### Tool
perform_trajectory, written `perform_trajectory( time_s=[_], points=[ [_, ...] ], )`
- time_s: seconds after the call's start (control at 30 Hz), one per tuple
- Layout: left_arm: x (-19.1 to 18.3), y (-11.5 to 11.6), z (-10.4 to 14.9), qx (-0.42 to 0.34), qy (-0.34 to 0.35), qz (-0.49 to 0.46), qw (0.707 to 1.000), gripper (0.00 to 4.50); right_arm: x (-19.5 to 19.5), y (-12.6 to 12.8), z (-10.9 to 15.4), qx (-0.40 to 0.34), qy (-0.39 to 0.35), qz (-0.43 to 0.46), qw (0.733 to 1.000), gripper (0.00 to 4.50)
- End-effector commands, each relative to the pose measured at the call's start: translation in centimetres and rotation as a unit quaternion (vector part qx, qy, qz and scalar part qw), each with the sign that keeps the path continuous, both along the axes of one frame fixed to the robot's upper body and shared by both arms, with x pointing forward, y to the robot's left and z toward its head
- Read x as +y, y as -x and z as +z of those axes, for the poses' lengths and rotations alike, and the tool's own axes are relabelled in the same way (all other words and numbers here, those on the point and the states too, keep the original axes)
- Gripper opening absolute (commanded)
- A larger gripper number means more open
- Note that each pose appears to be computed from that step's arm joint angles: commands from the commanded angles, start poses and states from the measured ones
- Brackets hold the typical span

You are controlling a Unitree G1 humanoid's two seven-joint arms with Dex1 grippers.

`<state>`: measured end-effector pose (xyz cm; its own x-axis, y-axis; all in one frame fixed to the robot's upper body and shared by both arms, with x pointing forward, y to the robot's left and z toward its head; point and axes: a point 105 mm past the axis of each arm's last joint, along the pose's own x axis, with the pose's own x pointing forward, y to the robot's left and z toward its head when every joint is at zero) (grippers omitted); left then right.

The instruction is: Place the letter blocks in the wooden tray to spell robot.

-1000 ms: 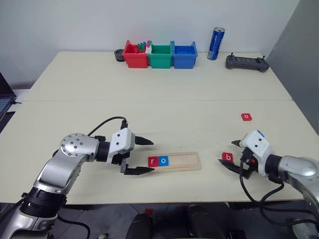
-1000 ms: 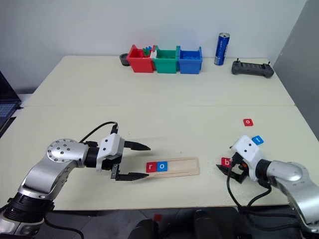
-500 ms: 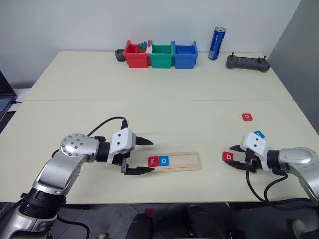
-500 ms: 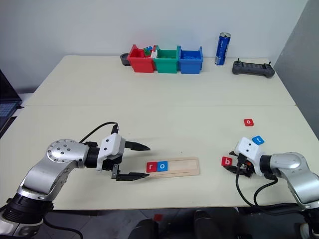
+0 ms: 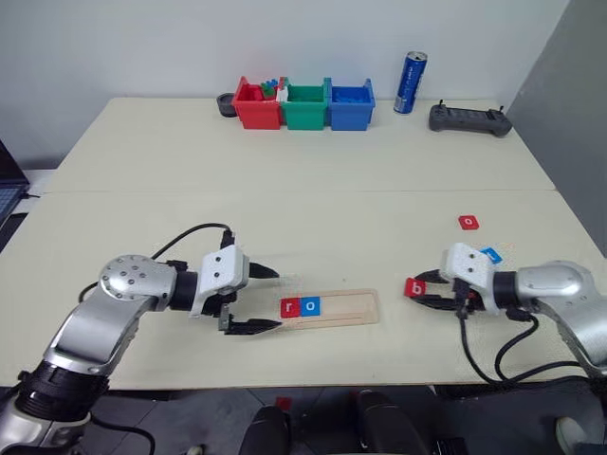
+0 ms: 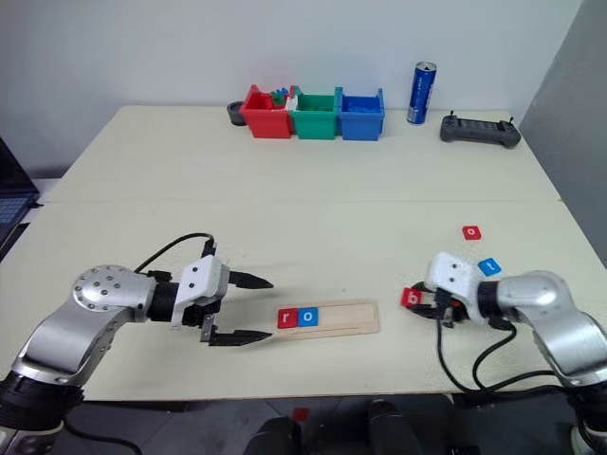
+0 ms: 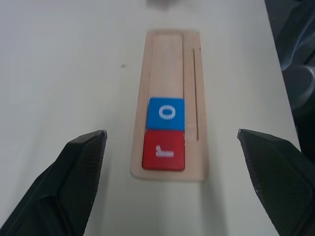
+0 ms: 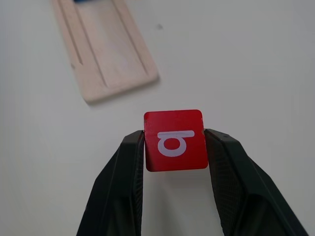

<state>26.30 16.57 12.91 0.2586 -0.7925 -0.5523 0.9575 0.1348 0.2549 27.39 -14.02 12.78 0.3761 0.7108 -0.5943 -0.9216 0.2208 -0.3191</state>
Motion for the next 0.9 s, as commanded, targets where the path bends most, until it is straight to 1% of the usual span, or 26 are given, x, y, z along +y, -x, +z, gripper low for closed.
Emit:
perform_trajectory(
  time_s=[0.03,0.2,0.3,0.4,0.53,0.9],
  points=[
    [0.9,-0.2,0.6,-0.030,-0.020,-0.002,0.999,4.50,3.2,0.2,0.5,-0.013,0.010,0.043,0.999,1.47],
    [0.9,-0.2,0.7,-0.037,-0.015,-0.001,0.999,4.50,7.2,0.0,-0.1,0.000,0.005,0.077,0.997,1.47],
    [1.0,-0.1,0.6,-0.038,-0.014,0.000,0.999,4.50,8.4,0.0,-0.8,0.007,0.014,0.093,0.996,1.47],
    [1.0,0.0,0.5,-0.039,-0.014,0.001,0.999,4.50,8.9,-0.2,-1.4,0.007,0.026,0.102,0.994,1.47],
    [1.1,0.1,0.2,-0.040,-0.013,0.003,0.999,4.50,9.4,-0.2,-1.6,0.007,0.031,0.114,0.993,1.47],
    [2.0,0.3,-1.2,-0.038,-0.011,0.007,0.999,4.50,10.5,-0.5,-1.7,0.009,0.020,0.119,0.993,1.47]
  ],
)
